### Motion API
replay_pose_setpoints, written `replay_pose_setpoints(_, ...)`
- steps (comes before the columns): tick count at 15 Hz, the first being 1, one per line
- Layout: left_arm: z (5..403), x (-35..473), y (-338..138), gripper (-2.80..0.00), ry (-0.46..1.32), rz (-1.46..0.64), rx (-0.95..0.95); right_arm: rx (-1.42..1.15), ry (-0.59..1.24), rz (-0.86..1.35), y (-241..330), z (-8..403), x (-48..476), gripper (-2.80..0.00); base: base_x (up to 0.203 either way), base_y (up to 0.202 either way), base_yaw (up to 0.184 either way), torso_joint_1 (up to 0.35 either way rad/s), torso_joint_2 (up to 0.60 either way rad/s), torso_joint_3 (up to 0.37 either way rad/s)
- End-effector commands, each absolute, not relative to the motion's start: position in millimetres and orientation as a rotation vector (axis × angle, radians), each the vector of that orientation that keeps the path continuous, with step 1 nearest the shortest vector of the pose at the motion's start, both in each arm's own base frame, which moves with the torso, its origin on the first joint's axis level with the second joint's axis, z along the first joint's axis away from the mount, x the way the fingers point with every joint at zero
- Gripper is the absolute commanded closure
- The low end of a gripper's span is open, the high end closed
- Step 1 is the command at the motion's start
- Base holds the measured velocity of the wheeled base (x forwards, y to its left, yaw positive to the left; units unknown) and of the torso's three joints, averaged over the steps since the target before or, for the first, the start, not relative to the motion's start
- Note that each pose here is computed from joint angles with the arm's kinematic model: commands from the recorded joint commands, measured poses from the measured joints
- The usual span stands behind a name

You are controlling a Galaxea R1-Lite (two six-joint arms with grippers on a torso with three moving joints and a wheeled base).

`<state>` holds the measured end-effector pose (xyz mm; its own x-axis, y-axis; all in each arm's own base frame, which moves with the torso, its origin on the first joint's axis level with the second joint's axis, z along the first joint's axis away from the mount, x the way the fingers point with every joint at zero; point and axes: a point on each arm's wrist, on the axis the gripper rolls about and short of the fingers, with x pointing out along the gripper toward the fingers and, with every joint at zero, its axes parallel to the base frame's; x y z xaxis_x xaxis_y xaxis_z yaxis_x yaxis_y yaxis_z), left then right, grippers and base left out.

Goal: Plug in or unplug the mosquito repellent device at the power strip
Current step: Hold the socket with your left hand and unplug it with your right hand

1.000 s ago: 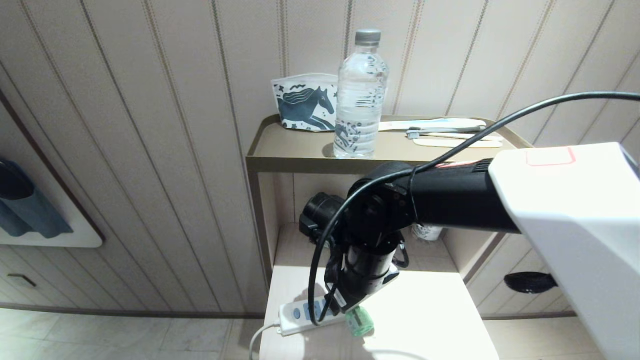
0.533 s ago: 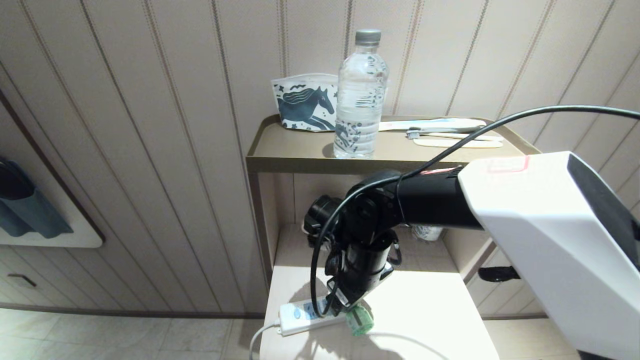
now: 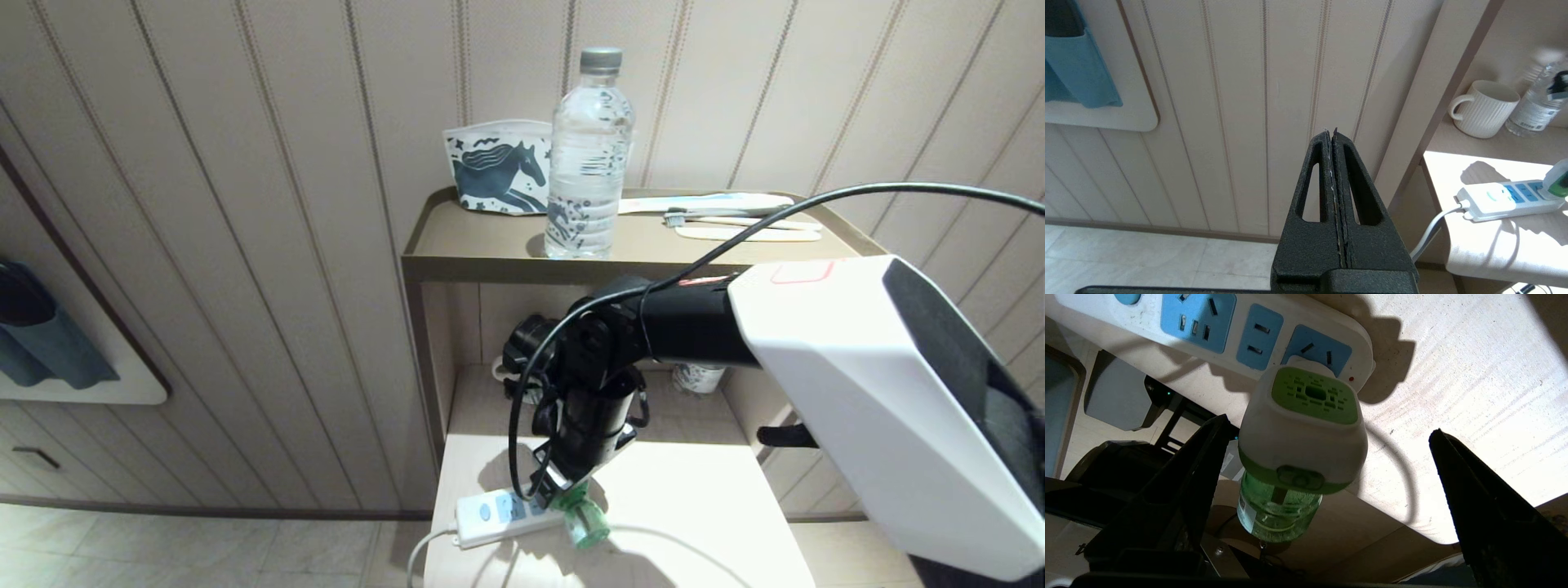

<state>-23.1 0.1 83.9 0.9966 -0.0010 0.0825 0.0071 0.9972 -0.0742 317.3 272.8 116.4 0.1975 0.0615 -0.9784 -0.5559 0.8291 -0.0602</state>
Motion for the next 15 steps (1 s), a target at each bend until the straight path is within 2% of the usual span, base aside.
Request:
replay_pose_setpoints(1, 84, -23, 0, 0.0, -0.081, -0.003, -0.075, -0.454, 1.309, 0.457, 277, 110, 319, -2.8, 0.0, 0.0, 0.0, 0.0, 0.0, 0.0)
replay_pose_setpoints(8, 84, -23, 0, 0.0, -0.081, -0.003, -0.075, -0.46, 1.322, 0.449, 277, 104, 320, -2.8, 0.0, 0.0, 0.0, 0.0, 0.0, 0.0)
replay_pose_setpoints(9, 84, -23, 0, 0.0, -0.081, -0.003, -0.075, -0.464, 1.328, 0.446, 278, 101, 321, 0.0, 0.0, 0.0, 0.0, 0.0, 0.0, 0.0)
replay_pose_setpoints(15, 84, -23, 0, 0.0, -0.083, -0.003, -0.074, -0.472, 1.333, 0.446, 280, 97, 320, 0.0, 0.0, 0.0, 0.0, 0.0, 0.0, 0.0)
